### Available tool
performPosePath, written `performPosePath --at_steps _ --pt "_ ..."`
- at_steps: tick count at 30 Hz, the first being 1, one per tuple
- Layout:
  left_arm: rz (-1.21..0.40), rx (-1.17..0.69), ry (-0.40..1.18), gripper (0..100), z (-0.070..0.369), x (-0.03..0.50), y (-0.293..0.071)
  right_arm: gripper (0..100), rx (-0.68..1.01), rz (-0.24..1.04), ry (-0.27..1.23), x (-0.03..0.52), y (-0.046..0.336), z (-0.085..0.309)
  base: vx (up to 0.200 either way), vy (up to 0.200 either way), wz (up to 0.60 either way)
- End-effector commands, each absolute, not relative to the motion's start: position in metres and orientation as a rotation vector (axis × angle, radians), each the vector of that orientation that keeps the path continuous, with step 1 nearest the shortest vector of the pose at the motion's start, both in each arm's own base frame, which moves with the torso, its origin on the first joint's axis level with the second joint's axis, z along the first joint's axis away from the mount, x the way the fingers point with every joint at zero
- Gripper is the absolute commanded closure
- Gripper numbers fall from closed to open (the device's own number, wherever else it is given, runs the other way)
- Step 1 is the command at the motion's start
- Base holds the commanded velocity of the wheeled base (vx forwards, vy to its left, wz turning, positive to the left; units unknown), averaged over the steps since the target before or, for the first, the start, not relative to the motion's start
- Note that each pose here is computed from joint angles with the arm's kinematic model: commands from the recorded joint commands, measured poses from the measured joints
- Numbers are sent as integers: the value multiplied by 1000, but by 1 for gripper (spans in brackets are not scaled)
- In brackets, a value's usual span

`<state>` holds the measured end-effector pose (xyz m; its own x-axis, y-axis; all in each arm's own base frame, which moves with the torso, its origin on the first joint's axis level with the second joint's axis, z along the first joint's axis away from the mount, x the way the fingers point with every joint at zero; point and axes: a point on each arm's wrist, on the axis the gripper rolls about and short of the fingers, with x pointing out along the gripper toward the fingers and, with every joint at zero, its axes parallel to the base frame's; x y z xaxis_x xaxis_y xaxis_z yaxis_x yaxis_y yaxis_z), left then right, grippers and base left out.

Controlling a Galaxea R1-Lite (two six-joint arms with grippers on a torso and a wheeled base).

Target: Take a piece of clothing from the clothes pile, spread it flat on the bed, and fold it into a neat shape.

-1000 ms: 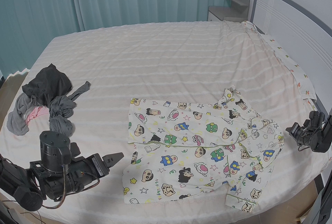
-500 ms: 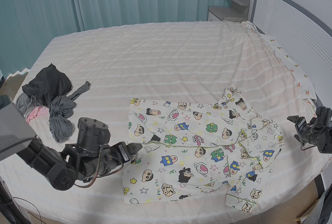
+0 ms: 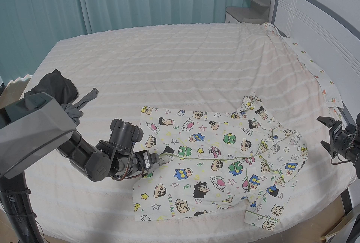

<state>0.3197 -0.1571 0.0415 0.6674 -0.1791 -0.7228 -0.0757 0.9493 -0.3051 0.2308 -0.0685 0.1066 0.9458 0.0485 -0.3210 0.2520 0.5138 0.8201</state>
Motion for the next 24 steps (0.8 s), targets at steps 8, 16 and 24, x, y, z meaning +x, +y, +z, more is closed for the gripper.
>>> performPosePath --at_steps 8,16,24 --pt "-19 -335 847 0 12 355 -165 0 990 -18 303 212 -44 122 0 0 0" --pt "33 -353 793 0 5 371 -178 0 963 -7 294 210 -43 124 0 0 0" --pt "19 -343 801 0 4 367 -185 0 965 -3 301 209 -42 123 0 0 0"
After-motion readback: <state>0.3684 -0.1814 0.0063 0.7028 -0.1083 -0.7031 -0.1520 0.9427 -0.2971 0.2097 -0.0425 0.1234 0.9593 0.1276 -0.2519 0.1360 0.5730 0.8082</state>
